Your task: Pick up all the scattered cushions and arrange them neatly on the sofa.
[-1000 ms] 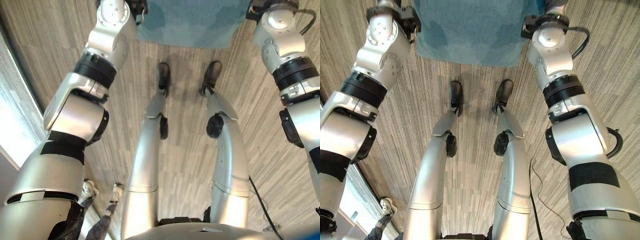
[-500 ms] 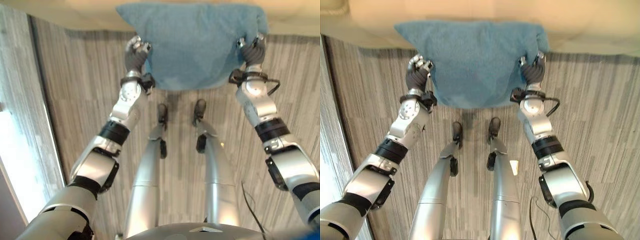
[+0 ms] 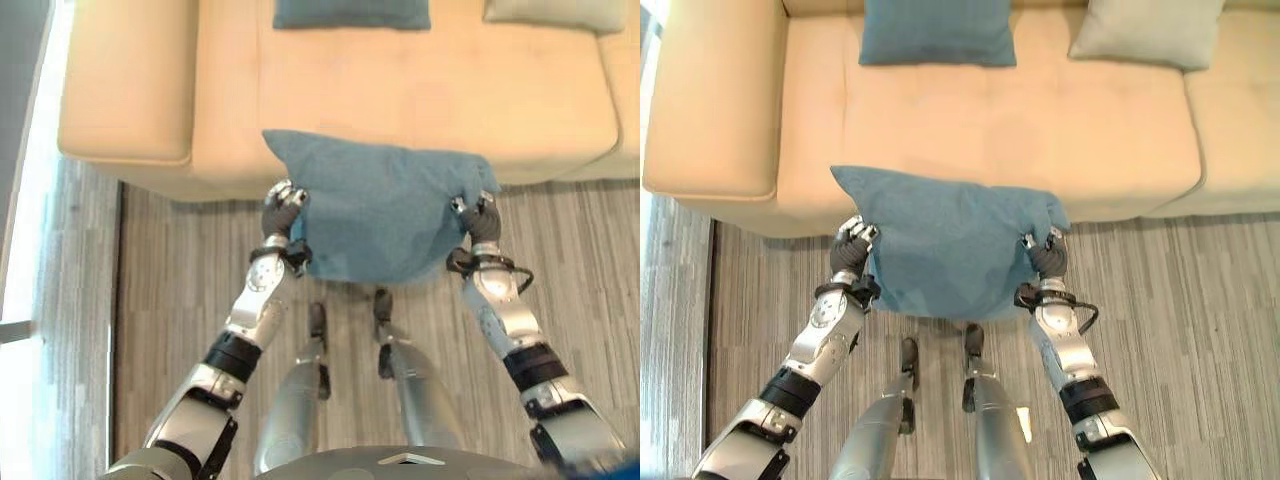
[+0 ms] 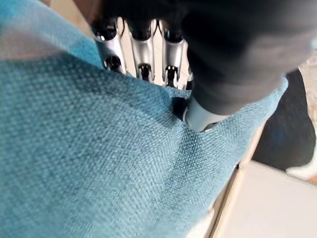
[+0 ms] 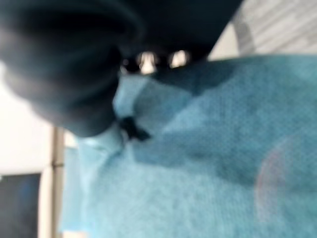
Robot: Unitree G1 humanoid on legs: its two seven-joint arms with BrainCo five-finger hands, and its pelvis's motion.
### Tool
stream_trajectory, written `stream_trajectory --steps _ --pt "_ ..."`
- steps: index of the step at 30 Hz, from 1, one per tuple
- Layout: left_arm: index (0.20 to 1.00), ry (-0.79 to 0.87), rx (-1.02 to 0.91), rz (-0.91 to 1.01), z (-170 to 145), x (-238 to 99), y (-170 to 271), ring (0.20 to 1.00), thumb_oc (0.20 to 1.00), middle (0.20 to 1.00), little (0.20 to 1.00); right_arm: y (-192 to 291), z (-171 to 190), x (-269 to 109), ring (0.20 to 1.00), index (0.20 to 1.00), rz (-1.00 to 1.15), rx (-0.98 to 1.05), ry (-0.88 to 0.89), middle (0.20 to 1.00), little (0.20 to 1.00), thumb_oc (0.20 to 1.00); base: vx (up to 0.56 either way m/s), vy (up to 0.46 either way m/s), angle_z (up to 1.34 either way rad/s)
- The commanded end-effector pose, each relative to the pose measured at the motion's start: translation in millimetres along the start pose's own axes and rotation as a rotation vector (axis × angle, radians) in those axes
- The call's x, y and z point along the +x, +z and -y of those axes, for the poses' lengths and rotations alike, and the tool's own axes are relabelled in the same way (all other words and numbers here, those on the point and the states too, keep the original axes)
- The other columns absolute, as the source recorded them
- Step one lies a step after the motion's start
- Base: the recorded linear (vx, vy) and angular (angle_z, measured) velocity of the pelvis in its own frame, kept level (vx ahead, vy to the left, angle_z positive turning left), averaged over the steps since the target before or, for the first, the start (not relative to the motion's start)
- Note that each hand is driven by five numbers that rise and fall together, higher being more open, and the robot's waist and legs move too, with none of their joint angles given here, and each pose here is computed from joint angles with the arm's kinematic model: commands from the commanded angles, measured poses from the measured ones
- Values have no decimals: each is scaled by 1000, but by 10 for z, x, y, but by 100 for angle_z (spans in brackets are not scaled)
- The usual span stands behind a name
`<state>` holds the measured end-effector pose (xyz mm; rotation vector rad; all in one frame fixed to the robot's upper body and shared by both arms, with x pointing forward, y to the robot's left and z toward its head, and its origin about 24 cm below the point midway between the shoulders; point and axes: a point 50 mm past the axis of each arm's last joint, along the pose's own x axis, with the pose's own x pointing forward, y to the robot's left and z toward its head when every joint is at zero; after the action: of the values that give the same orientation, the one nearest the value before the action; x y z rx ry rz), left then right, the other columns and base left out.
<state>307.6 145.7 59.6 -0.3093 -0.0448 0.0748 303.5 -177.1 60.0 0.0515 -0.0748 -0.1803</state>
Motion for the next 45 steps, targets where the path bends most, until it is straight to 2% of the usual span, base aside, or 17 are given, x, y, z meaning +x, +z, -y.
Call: stream_trajectory --steps 1,3,9,17,26,33,45 --pt "200 -151 -42 150 271 -9 264 200 200 200 200 379 -220 29 200 200 209 58 113 200 200 200 -41 82 -62" --pt "200 -146 -35 137 242 -28 231 200 200 200 200 355 -175 21 200 200 200 52 102 200 200 200 -34 116 -85" --pt "200 -68 15 18 -180 -294 -63 200 200 200 200 131 147 -65 200 200 104 0 29 200 200 200 -34 203 -91" --pt "200 -33 41 -123 -475 -579 -309 200 200 200 200 16 86 -130 200 200 52 0 92 200 200 200 -10 2 -117" --pt "200 -104 44 -164 -342 -575 -402 200 200 200 200 -10 262 -205 200 200 35 -15 60 200 200 200 70 -163 -27" --pt "200 -88 18 -176 -297 -603 -432 200 200 200 200 -15 231 -202 200 200 22 -43 92 200 200 200 -15 -90 -33" --pt "200 -69 60 -164 -433 -627 -366 200 200 200 200 -73 123 -253 200 200 1 -42 127 200 200 200 266 185 -43"
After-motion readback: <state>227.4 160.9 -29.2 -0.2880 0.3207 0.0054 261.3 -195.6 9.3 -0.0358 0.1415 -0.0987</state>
